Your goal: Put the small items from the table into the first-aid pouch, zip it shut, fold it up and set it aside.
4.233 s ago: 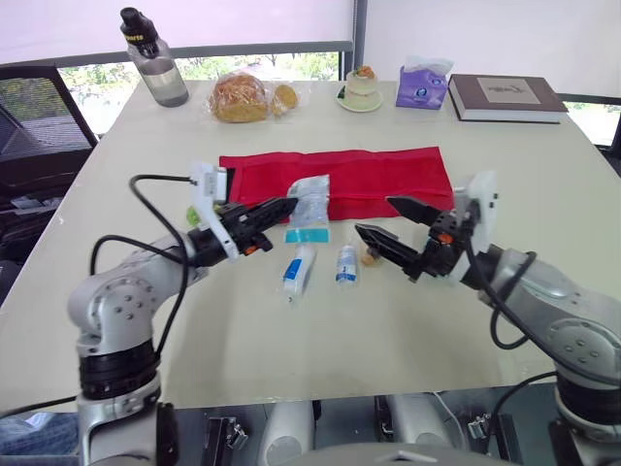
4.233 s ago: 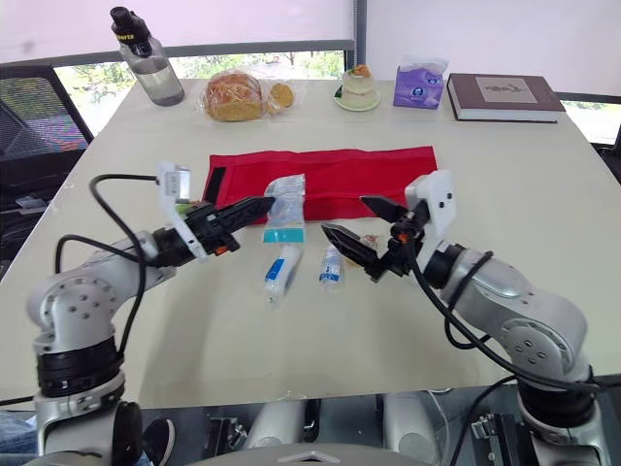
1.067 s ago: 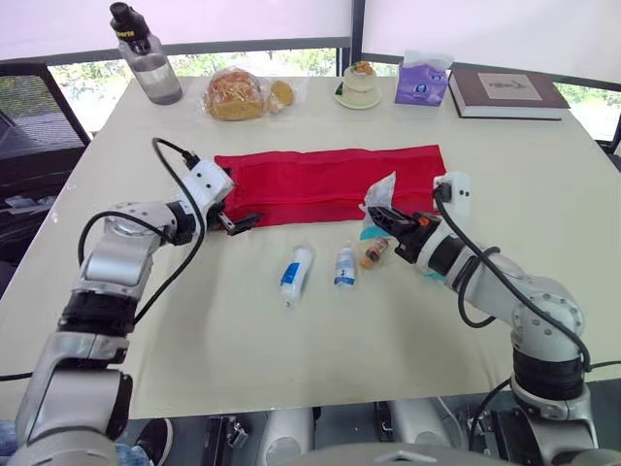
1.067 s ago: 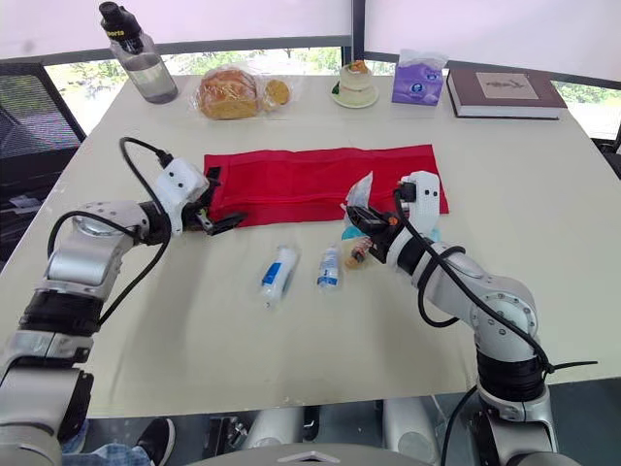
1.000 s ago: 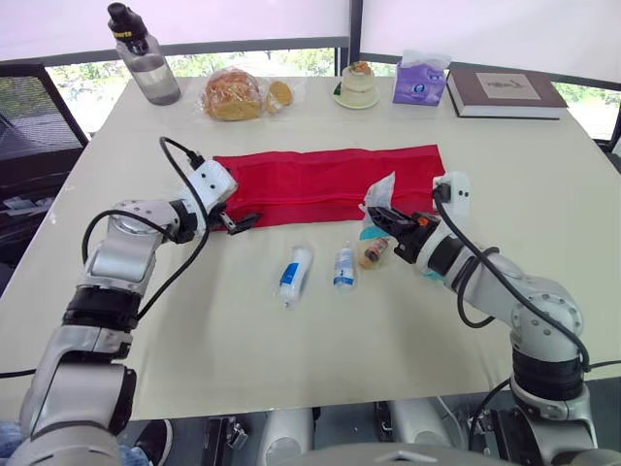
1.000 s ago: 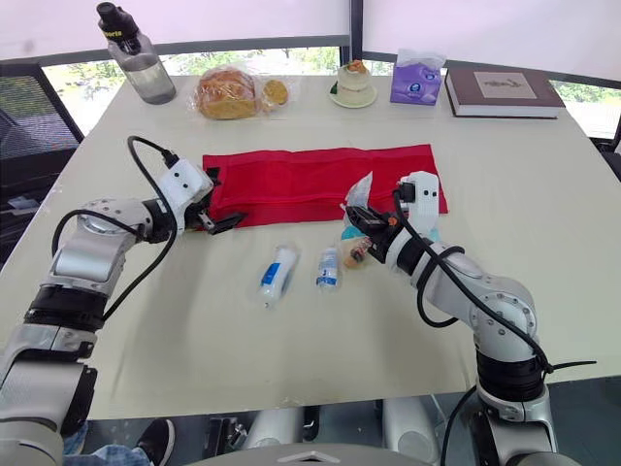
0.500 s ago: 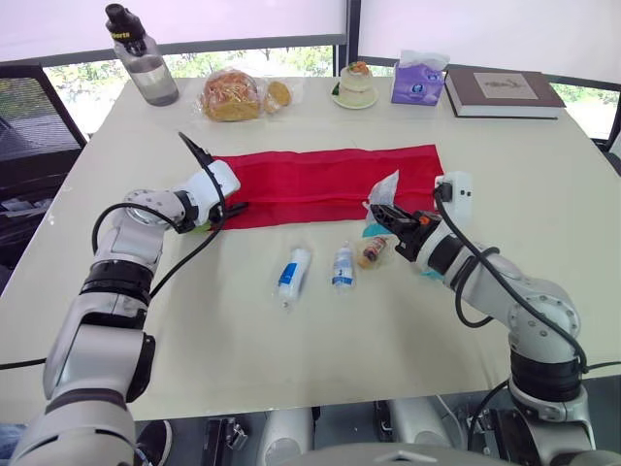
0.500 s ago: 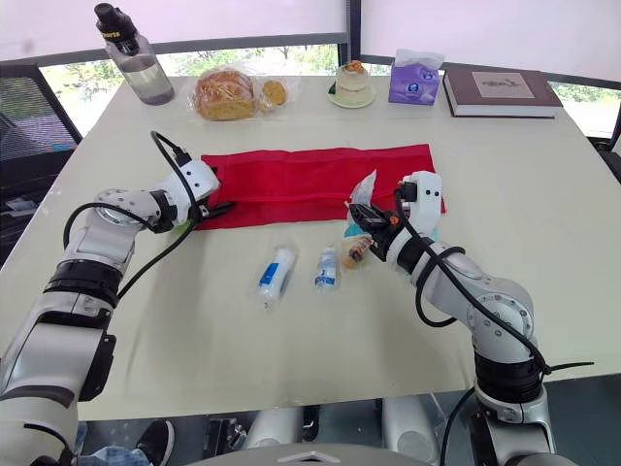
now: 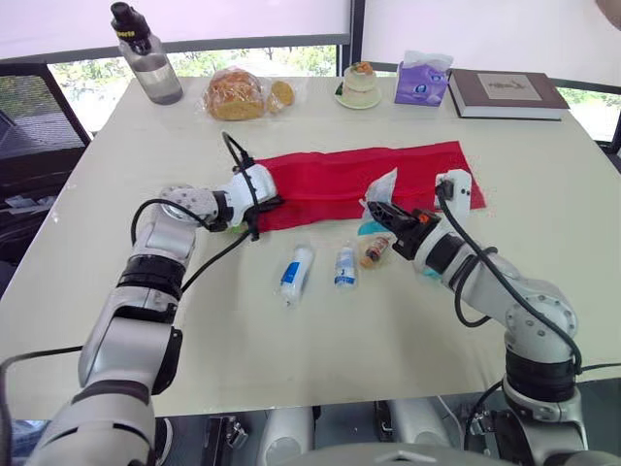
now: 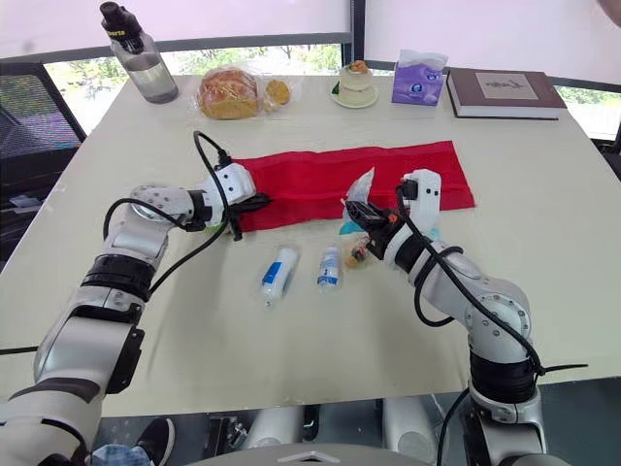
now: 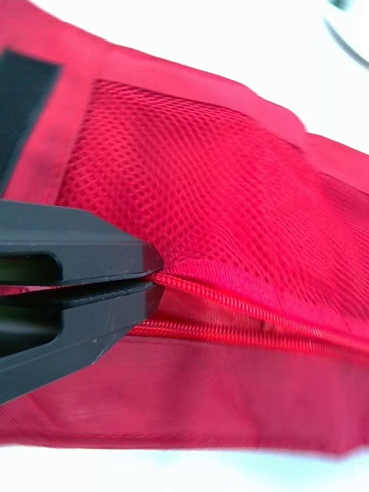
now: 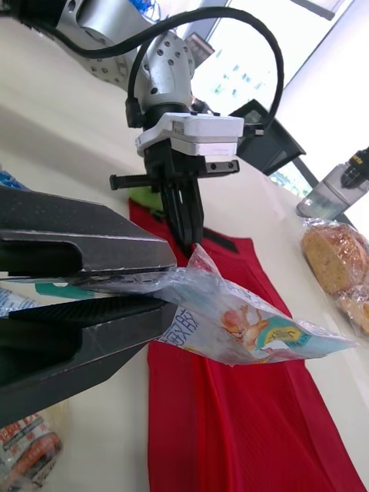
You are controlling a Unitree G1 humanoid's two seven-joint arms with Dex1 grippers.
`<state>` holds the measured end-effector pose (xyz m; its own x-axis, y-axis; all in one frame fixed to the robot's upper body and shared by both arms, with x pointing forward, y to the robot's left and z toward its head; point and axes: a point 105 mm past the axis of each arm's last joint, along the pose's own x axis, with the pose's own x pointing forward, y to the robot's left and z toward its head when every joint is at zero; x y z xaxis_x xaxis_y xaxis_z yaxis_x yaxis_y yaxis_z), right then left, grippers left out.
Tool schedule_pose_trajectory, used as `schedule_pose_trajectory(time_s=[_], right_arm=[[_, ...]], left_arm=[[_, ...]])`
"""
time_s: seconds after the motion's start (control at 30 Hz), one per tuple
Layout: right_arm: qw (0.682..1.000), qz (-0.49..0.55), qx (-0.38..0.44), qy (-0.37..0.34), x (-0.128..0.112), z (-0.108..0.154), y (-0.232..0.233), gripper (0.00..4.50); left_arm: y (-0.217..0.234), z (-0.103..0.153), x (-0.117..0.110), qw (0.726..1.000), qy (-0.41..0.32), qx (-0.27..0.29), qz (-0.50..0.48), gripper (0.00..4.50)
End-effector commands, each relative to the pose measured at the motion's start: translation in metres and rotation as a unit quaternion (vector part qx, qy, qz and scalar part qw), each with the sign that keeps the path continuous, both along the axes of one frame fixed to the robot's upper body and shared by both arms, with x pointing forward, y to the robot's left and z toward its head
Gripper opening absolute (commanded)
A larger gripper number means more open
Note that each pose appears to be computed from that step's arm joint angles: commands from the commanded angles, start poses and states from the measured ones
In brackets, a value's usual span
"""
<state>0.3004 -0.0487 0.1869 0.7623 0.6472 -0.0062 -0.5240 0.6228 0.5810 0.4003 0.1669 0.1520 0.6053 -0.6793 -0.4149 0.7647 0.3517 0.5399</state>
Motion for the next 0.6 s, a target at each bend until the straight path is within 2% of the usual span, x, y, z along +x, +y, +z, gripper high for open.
schedule_pose_trajectory(time_s=[0.03,0.2,0.33,0.47,0.6], right_arm=[[1.0,0.006,0.025,-0.005,-0.003,0.007,0.002,0.0],[0.997,0.017,0.066,0.026,0.003,0.002,0.015,0.0],[0.992,0.021,0.109,0.058,0.016,-0.003,0.025,0.0],[0.982,0.024,0.163,0.094,0.023,-0.003,0.031,0.0],[0.976,0.036,0.173,0.127,0.019,-0.016,0.038,0.0]], left_arm=[[-0.024,0.02,-0.006,0.999,-0.01,-0.026,-0.047,0.1],[-0.048,0.029,-0.01,0.992,0.036,-0.097,-0.074,0.1],[-0.057,0.031,-0.01,0.984,0.071,-0.144,-0.079,0.1],[-0.06,0.029,-0.008,0.98,0.089,-0.164,-0.076,0.1],[-0.061,0.029,-0.008,0.975,0.102,-0.182,-0.074,0.1]])
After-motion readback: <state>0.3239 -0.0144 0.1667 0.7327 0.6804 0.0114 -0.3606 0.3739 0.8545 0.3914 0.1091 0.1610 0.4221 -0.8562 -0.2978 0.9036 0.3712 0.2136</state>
